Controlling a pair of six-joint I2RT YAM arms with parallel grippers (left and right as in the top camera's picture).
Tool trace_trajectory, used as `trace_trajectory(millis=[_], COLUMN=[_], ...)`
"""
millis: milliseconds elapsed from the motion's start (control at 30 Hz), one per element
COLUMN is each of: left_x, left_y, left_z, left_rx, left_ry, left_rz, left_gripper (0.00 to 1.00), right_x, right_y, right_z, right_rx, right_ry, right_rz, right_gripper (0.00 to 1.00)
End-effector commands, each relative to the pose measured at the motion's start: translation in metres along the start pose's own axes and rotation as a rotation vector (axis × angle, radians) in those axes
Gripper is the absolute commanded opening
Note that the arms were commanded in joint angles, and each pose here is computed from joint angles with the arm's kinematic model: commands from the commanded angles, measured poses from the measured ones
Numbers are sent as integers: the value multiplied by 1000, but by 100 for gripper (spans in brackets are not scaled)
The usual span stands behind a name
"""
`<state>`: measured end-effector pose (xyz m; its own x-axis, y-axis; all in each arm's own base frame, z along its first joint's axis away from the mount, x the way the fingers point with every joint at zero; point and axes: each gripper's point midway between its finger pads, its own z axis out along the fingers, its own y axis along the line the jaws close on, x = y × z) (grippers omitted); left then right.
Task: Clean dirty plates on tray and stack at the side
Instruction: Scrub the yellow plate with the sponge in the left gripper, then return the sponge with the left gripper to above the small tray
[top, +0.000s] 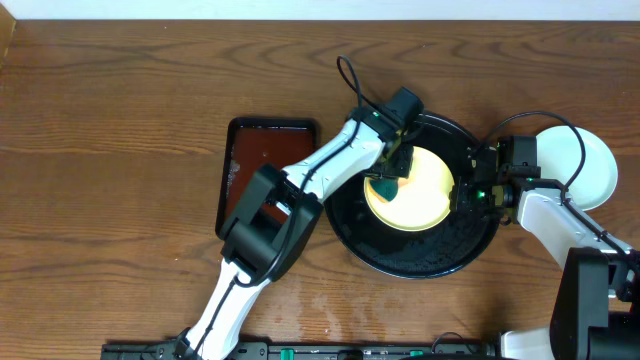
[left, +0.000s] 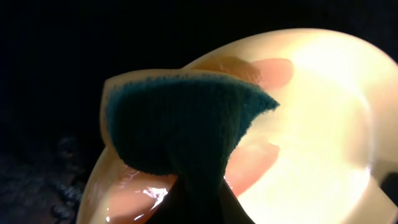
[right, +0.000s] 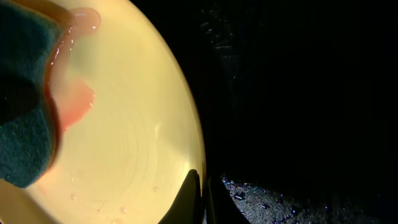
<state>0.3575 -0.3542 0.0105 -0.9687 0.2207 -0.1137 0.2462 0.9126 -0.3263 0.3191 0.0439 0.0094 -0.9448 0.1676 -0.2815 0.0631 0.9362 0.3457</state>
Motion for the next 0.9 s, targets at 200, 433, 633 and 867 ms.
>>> trace_trajectory(millis=[200, 433, 633, 867], left_x=[62, 11, -31, -12], left_y=[-76, -106, -54, 92], left_z=[22, -86, -200, -289], left_rx=[472, 556, 314, -257], left_ry=[314, 45, -312, -493], left_rz=[33, 128, 73, -173], left_gripper=[8, 8, 8, 8], right_x=[2, 2, 2, 5], right_y=[0, 0, 0, 0], right_z=[-1, -1, -1, -1], right_rx=[10, 9, 10, 11], right_ry=[3, 5, 6, 16], right_rz=[-13, -12, -12, -9], right_gripper=[1, 1, 1, 10])
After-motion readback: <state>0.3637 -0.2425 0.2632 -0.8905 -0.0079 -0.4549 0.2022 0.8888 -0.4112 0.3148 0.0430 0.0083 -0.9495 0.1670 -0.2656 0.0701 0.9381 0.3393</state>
